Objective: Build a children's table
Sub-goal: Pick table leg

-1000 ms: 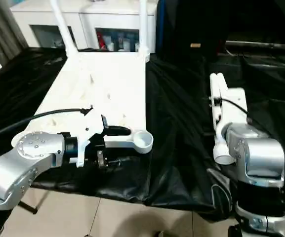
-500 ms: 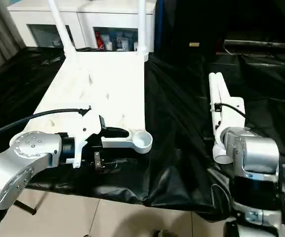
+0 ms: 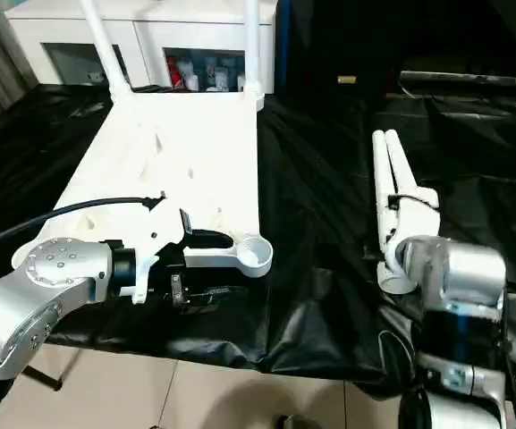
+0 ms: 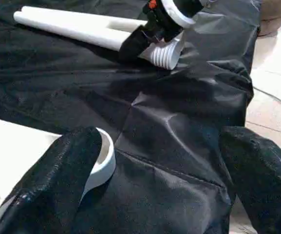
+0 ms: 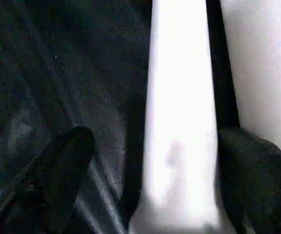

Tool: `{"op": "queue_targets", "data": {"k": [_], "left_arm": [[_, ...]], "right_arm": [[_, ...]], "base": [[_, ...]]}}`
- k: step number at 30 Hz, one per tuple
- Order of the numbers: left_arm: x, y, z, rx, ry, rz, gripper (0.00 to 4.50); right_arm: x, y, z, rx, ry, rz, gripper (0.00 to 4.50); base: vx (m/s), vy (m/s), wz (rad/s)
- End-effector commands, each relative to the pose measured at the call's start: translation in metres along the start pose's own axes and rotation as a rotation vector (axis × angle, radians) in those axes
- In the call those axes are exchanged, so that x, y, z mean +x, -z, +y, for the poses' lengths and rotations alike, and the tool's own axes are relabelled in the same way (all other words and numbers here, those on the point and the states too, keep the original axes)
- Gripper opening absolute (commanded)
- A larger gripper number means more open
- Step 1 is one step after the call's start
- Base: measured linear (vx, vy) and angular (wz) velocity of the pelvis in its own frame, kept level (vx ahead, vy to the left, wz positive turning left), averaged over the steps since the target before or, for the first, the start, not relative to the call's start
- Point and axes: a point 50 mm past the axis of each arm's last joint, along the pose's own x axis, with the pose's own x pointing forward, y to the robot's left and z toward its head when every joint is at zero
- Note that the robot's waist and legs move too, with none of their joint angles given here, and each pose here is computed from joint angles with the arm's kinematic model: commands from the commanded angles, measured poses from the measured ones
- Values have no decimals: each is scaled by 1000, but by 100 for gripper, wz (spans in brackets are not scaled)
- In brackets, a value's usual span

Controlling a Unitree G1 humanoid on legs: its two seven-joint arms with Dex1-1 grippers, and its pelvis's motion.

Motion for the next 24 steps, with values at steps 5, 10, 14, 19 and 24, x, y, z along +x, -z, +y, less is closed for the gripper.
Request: {"op": "queue_targets", "data": {"k": [5,10,14,19,24], "left_arm": [[0,-2,-3,11,4,-6,450],[-2,-3,-11,-12,51,-10,450],[-3,-2,-13,-9,66,4,450],[-4,-2,-10,-10,45,9,450],[-7,-6,3,-14,-11,1,450]], "right_arm": [[6,5,2,43,-25,35,384],[13,11,1,35,-16,75,339],[15,11,0,33,-7,77,313],[16,7,-2,52,4,57,266],[17,0,-3,97,10,18,231]], "base": [[0,0,0],[0,0,0],[0,0,0],[0,0,0],[0,0,0]]}}
